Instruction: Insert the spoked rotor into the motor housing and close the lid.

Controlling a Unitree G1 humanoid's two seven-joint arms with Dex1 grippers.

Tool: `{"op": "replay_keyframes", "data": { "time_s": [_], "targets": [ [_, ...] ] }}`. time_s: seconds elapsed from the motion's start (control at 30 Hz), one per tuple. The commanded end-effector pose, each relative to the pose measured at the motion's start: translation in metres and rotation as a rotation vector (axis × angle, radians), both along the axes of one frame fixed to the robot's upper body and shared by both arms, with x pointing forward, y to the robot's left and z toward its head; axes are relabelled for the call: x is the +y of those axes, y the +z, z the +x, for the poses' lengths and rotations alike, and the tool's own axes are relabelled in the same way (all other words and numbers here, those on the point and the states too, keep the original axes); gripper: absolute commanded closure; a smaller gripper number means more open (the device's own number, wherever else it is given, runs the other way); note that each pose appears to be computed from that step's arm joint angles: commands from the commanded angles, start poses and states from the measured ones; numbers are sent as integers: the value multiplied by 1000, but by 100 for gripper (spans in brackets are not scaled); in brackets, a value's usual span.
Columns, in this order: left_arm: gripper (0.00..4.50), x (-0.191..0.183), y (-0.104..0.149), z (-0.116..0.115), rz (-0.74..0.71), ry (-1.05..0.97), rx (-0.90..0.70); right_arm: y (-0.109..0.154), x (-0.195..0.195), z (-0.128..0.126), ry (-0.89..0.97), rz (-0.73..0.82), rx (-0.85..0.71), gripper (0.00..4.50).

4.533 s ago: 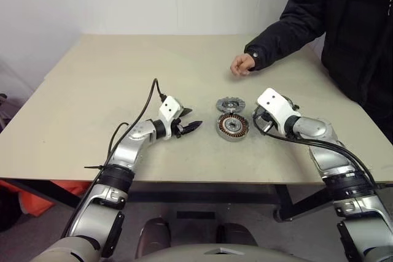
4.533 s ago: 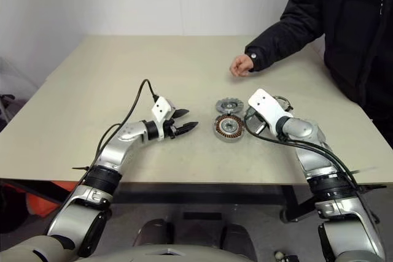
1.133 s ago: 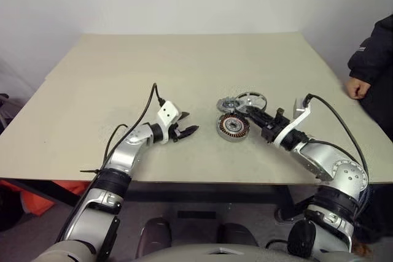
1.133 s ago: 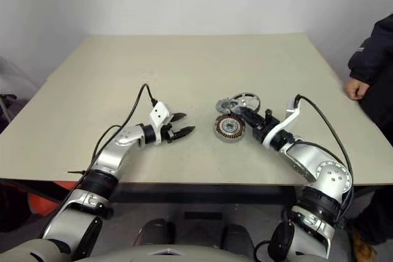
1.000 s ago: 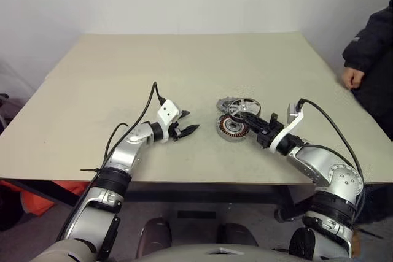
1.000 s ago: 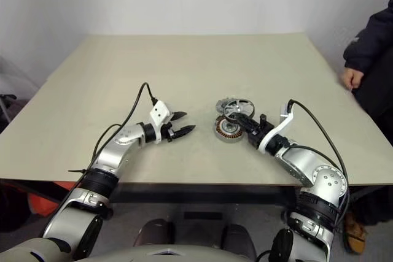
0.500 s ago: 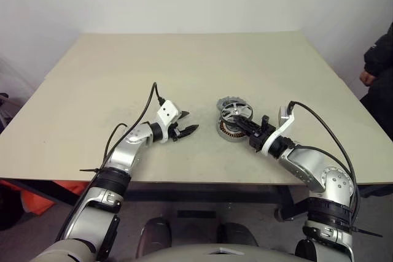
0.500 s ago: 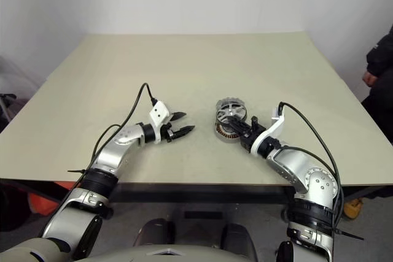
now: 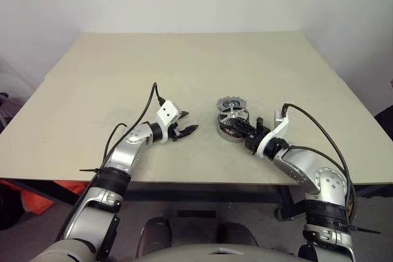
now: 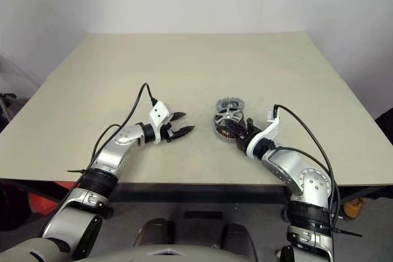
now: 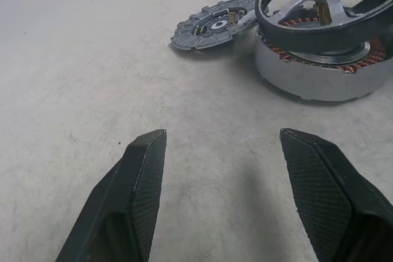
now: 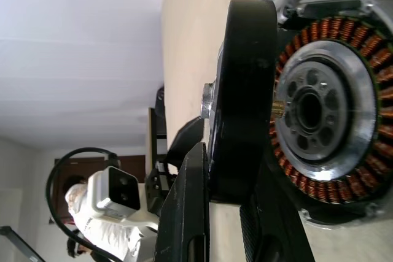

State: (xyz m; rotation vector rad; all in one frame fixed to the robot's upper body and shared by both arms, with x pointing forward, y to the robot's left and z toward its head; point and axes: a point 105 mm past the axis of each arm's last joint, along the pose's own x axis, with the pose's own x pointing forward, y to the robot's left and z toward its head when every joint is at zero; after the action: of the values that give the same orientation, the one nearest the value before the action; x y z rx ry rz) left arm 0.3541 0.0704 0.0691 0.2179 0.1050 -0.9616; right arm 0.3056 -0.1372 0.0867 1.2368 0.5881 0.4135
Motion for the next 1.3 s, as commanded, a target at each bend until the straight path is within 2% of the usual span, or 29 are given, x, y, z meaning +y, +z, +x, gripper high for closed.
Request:
{"op": "replay_keyframes", "data": {
  "time_s": [0.03,0.27,0.97,1.3],
  "targets": [
    [139,0,14,4,-4,-3,-58,7,-1,1,7,15,-32,315],
    [139,1,14,5,1,-4,-57,10,-3,-1,20,-12,-61,72],
    [139,-1,14,7,4,-14,-58,22,-43,-11,11,-183,-185,72],
    [139,-4,16,9,2,-23,-63,28,-49,-4,19,-452,-360,72]
  ]
}}
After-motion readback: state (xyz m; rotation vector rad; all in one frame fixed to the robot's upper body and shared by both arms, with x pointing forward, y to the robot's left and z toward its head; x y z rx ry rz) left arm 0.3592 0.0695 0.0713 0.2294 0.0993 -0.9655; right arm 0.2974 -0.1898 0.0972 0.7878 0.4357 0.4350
